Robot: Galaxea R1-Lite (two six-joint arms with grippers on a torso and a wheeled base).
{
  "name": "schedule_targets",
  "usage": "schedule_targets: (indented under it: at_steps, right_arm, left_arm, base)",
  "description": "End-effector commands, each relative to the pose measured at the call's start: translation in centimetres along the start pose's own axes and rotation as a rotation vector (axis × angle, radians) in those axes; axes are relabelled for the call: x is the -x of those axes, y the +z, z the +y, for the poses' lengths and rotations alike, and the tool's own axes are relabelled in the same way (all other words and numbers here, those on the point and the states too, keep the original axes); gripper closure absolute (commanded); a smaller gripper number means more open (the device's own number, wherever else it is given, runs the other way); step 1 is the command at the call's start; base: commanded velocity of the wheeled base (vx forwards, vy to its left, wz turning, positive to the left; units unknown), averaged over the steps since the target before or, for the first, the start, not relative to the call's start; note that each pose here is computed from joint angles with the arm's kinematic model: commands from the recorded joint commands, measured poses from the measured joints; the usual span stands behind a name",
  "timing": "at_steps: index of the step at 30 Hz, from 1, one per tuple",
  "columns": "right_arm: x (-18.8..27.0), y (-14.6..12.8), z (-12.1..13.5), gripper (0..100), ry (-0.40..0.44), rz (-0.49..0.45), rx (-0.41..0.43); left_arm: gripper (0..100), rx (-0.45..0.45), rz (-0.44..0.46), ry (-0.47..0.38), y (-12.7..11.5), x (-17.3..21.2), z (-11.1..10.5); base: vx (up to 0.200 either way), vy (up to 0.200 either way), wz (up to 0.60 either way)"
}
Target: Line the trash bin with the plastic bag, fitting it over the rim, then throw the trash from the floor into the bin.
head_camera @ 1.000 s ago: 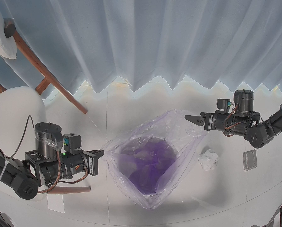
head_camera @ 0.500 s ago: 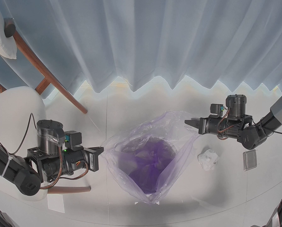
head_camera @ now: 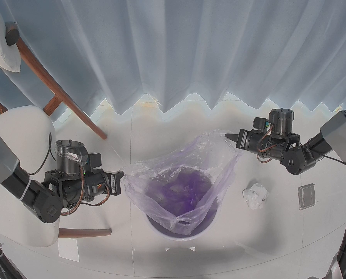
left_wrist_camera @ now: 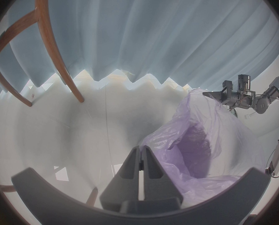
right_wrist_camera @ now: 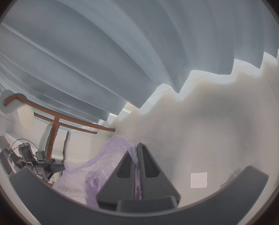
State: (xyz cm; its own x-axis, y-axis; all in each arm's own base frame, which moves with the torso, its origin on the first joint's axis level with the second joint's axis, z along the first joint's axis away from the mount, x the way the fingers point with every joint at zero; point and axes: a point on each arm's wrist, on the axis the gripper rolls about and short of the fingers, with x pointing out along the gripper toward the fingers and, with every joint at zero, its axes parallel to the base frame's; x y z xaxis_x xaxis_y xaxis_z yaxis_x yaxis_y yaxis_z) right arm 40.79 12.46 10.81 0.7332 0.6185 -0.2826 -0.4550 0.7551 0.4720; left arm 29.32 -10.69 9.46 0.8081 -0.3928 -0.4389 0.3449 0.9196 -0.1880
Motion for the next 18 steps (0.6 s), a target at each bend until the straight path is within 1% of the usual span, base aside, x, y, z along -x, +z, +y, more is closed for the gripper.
schedule_targets:
  at_steps: [1,6,9,12,18]
  right_arm:
    - [-2.6,-0.9,-0.9,100,-0.004,0.008,-0.003]
    - [-3.8,-0.8,-1.2,100,-0.009,-0.004,0.001]
    - [-4.2,-1.2,-1.6,100,-0.014,0.004,-0.003]
    - [-4.7,-2.2,-2.3,100,-0.031,0.020,-0.011]
    - [-4.6,-3.0,-2.9,100,-0.047,0.042,-0.024]
  left_arm:
    - [100,0.019,0.043,0.042,-1.0,-1.7,1.4]
    - [100,0.030,0.060,0.065,-1.4,-2.9,2.4]
    - [100,0.031,0.072,0.068,-1.7,-3.3,2.5]
    - [100,0.031,0.099,0.081,-2.5,-3.8,2.7]
    - [100,0.026,0.145,0.101,-3.8,-4.4,2.8]
  base:
    - [0.000,0.000,0.00]
    - [0.000,0.000,0.00]
    - [0.000,0.000,0.00]
    - [0.000,0.000,0.00]
    - [0.000,0.000,0.00]
